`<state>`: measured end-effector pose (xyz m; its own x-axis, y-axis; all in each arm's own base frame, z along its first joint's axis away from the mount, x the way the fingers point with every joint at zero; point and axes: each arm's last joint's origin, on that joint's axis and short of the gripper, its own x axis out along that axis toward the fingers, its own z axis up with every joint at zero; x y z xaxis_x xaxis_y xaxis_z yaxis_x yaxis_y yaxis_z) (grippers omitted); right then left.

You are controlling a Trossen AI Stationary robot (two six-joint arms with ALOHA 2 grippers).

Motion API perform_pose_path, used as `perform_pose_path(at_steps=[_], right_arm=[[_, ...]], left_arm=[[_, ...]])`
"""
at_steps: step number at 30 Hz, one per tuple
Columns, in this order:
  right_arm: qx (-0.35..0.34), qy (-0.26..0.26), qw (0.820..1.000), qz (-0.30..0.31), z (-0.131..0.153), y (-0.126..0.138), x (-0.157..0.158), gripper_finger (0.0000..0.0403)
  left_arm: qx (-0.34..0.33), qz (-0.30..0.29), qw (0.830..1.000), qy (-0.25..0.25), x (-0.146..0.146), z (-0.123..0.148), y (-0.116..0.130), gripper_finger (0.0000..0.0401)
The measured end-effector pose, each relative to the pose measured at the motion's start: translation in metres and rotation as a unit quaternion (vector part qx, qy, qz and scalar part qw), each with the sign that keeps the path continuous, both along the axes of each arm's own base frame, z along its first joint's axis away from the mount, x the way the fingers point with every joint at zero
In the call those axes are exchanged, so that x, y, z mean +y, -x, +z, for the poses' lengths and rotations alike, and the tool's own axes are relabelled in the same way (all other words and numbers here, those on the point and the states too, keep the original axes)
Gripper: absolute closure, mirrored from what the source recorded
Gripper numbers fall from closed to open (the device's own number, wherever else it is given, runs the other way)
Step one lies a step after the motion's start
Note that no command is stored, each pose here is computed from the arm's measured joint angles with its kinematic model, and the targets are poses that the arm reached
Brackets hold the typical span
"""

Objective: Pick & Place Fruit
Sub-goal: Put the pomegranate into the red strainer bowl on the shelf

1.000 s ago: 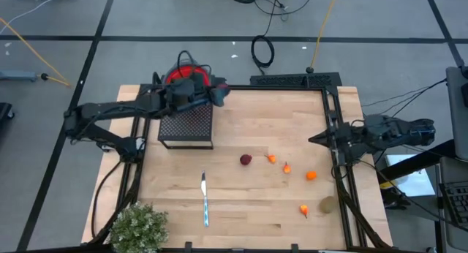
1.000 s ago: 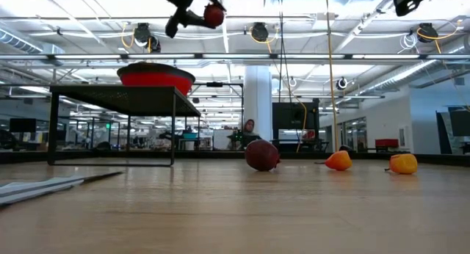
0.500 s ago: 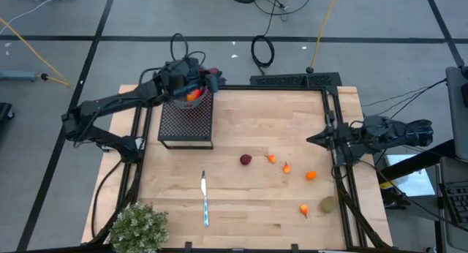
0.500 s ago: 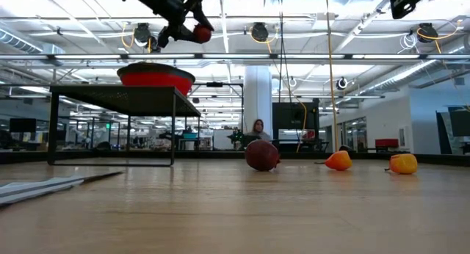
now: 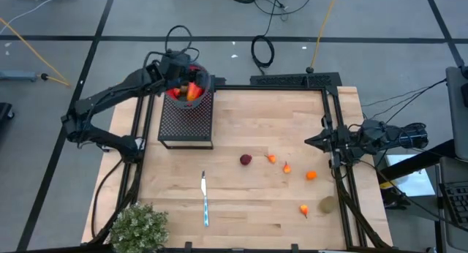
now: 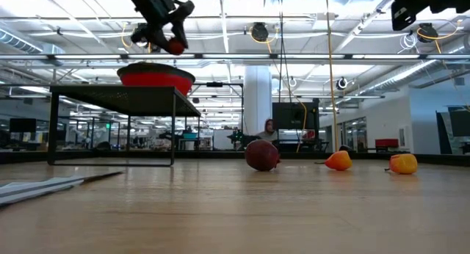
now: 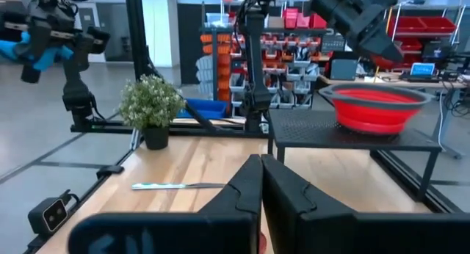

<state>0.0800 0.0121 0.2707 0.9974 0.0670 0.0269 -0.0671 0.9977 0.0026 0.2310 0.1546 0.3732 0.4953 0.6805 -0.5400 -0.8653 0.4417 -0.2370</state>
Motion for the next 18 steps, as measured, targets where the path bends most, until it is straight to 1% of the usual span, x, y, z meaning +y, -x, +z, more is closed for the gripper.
perform_pose_path(at_steps=[4, 7, 13, 18], right_arm=[[-0.005, 0.001, 1.000, -0.001, -0.003, 0.002, -0.001, 0.0403], [-0.010, 0.003, 1.000, -0.002, -0.007, 0.002, -0.001, 0.0403], [-0.044, 0.016, 0.999, -0.004, -0.012, -0.001, 0.000, 0.0403], [-0.055, 0.035, 0.998, -0.007, -0.016, -0.004, 0.001, 0.0403]], left_arm=[[0.052, 0.025, 0.998, -0.003, -0.003, 0.014, 0.012, 0.0210], [0.085, 0.050, 0.995, 0.002, -0.003, 0.016, 0.020, 0.0210], [0.136, 0.078, 0.987, 0.035, 0.001, 0.008, 0.032, 0.0210], [0.179, 0.078, 0.979, 0.061, 0.007, -0.003, 0.032, 0.0210]])
